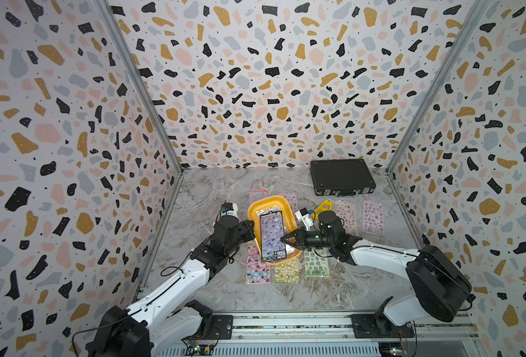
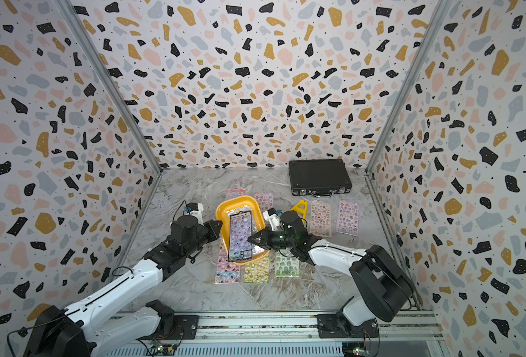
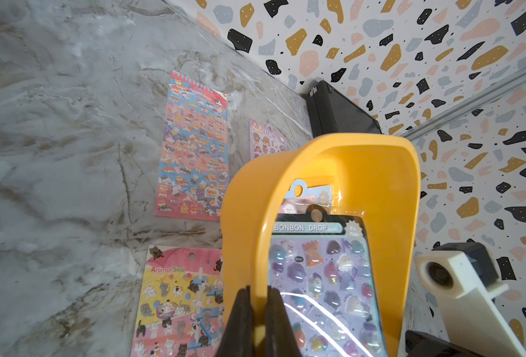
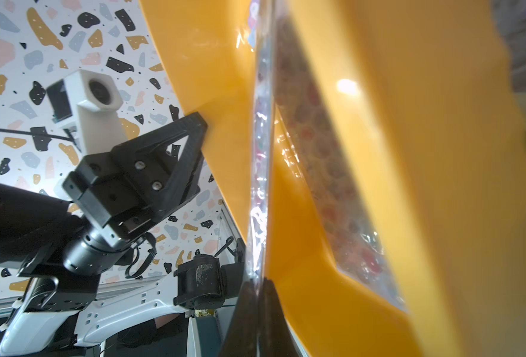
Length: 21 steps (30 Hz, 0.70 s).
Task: Take the stickers out of the storage box
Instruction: Pick up the sticker from the storage box, then place the sticker at the center of the board.
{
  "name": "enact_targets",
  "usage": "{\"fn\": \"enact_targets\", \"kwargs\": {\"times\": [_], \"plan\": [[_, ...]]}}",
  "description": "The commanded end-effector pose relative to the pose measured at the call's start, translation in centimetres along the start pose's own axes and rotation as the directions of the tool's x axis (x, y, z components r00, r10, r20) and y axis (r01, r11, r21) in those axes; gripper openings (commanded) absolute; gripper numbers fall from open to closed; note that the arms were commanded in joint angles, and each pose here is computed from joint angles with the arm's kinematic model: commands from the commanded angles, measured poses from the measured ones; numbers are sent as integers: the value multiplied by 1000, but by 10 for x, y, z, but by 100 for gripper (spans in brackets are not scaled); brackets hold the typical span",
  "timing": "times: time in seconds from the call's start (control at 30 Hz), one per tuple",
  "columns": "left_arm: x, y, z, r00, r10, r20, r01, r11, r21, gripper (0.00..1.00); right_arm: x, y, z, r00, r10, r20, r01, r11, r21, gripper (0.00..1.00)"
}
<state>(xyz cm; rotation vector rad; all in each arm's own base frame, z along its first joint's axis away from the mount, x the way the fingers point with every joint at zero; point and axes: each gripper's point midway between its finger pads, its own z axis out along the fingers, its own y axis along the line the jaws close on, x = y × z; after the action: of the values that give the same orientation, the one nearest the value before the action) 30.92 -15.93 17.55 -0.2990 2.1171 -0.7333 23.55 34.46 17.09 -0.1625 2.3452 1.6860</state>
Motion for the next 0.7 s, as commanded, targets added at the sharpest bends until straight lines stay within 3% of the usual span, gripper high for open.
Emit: {"fn": "enact_targets", "kwargs": {"times": [0.0, 0.27, 0.47, 0.67], "plan": [[-30, -11, -11, 995, -28, 97, 26, 1000, 14, 0, -5, 38, -11, 997, -70, 27, 72, 993, -91, 0], [-41, 4, -21, 989, -35, 143, 41, 998, -41, 0, 4, 60, -34, 994, -106, 5, 106, 992, -69, 0], [-52, 23, -35, 978, -16, 206, 47, 988, -146, 0, 13, 33, -105, 995, -99, -30, 103, 958, 268, 0], [-58, 34, -43, 969, -4, 247, 56, 977, -203, 0, 32, -10, -181, 999, 38, 20, -43, 870, 491, 0]]}}
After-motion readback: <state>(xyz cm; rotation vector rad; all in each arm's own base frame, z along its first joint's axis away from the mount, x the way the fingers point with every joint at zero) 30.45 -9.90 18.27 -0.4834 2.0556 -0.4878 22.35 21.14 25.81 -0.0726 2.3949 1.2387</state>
